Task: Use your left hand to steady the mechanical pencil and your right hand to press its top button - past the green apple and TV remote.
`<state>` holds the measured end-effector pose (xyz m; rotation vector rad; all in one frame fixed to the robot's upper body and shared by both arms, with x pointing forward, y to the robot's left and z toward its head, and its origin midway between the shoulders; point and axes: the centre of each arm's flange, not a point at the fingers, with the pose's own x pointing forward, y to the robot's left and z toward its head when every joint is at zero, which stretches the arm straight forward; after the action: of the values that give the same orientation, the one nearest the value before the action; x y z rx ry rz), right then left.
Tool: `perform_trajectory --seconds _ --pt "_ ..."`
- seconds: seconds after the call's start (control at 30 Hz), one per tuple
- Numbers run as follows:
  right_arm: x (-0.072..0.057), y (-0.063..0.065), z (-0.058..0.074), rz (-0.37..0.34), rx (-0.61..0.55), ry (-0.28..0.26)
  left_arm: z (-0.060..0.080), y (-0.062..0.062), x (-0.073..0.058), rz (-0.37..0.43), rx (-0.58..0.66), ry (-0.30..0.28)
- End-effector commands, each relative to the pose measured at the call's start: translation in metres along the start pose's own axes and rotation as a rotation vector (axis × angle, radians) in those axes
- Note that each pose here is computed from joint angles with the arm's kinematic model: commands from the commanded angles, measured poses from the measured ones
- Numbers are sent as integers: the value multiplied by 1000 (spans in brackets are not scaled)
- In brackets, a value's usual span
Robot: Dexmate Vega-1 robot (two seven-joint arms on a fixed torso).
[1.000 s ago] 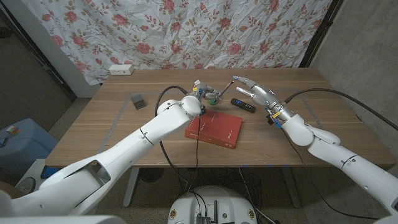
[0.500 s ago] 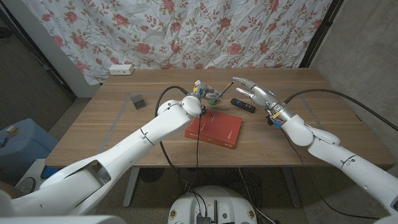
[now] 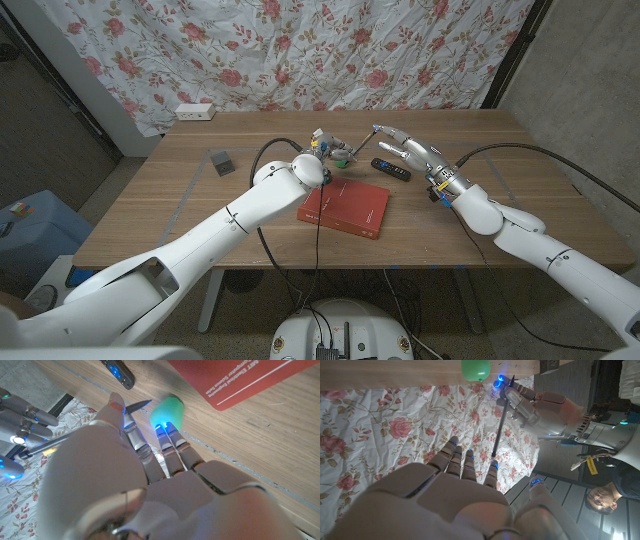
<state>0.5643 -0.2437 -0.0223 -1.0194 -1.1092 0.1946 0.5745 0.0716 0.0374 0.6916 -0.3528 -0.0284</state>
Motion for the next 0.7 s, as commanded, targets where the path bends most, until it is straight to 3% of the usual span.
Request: perform_trajectory --seconds 0.03,0.7 --pt "0 3 1 6 13 -1 -1 -1 -1 0 0 -5" --pt "-3 7 0 -18 63 6 0 -1 -2 2 6 -18"
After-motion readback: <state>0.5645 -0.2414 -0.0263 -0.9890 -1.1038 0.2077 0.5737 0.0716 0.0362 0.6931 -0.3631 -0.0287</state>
